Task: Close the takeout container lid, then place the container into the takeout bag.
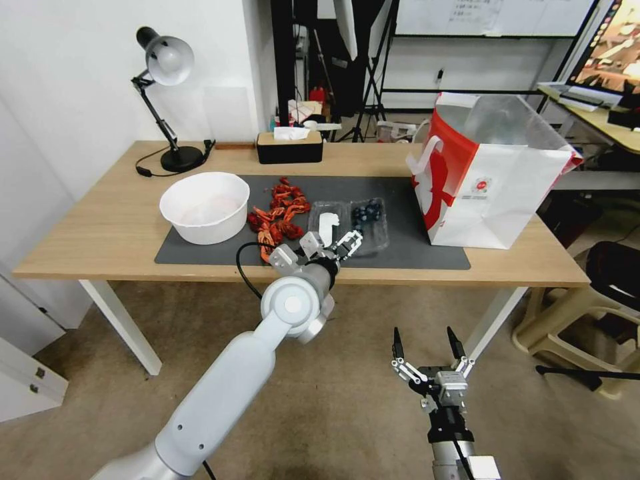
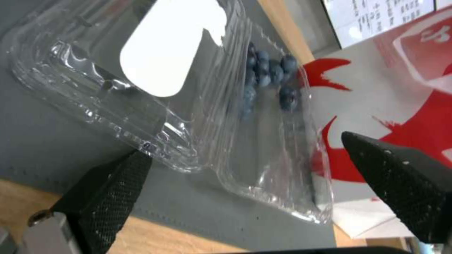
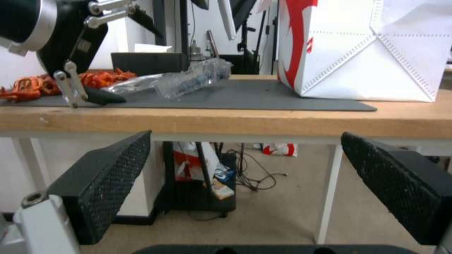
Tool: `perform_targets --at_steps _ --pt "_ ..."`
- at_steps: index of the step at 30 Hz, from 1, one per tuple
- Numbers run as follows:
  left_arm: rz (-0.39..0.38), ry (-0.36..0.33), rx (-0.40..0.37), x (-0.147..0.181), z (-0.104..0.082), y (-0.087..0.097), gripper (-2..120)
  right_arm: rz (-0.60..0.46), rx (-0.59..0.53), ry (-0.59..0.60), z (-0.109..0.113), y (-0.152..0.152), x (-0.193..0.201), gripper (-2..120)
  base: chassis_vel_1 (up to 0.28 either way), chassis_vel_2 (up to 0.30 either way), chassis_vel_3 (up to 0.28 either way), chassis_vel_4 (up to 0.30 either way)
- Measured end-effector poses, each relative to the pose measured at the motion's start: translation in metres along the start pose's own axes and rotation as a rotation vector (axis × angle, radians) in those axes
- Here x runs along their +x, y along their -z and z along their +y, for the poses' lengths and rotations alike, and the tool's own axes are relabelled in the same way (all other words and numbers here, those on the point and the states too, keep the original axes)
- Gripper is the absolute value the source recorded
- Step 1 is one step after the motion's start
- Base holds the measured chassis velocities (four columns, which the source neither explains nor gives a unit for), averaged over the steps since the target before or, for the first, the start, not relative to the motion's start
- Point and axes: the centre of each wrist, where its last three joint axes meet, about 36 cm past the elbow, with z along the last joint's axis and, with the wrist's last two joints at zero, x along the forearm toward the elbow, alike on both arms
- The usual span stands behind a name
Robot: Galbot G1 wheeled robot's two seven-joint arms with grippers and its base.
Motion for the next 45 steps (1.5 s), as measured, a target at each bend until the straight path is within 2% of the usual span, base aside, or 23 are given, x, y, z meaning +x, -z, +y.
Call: perform_targets --at_steps 6,12,18,19,24,27,38,45 --pt "-0.039 -0.072 0.030 0.005 0.003 0.000 100 0.002 -0.001 0.005 0.004 -0.003 0.004 100 0.000 0.000 0.000 0.000" --pt "-0.067 -0.134 0.010 0.008 0.008 -0.004 100 0.003 -0.001 0.008 0.005 -0.004 0.008 100 0.000 0.000 0.000 0.000" --pt "-0.092 -0.193 -0.065 0.010 0.010 -0.008 100 0.002 0.002 0.011 0.004 -0.004 0.008 100 0.000 0.000 0.000 0.000" --pt "-0.100 -0.211 -0.099 0.010 0.011 -0.008 100 0.000 0.002 0.011 0.004 -0.003 0.008 100 0.000 0.000 0.000 0.000" --pt "-0.103 -0.228 -0.128 0.010 0.013 -0.010 100 -0.002 0.002 0.010 0.004 -0.003 0.008 100 0.000 0.000 0.000 0.000" --pt "-0.126 -0.274 -0.204 0.009 0.016 -0.013 100 -0.005 0.001 0.007 0.005 -0.003 0.008 100 0.000 0.000 0.000 0.000" --pt "-0.150 -0.336 -0.257 0.001 0.013 -0.007 100 -0.008 0.002 0.001 0.003 -0.004 0.009 100 0.000 0.000 0.000 0.000" --pt "-0.143 -0.398 -0.340 0.001 0.016 -0.011 100 -0.010 -0.002 0.000 0.005 -0.004 0.008 100 0.000 0.000 0.000 0.000"
